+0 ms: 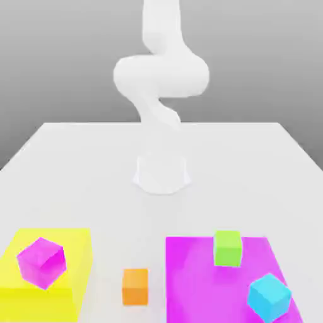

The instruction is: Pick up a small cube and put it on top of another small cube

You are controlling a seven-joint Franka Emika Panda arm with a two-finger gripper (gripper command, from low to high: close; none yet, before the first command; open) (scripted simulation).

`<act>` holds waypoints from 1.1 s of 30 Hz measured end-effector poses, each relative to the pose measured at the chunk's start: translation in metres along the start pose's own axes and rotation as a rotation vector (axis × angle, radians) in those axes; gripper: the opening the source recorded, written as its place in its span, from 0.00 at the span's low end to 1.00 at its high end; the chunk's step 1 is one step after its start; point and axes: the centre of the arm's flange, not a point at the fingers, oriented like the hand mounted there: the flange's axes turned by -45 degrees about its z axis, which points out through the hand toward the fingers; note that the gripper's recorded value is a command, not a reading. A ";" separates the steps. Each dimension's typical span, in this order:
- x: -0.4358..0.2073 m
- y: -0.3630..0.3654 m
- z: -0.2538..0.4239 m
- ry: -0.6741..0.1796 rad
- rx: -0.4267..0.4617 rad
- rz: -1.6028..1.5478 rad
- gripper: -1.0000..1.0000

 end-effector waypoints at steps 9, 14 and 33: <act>-0.039 0.022 0.161 -0.222 -0.073 0.445 0.50; -0.082 0.036 0.237 -0.329 -0.159 0.684 0.50; -0.303 0.091 0.428 -0.527 -0.599 1.347 0.50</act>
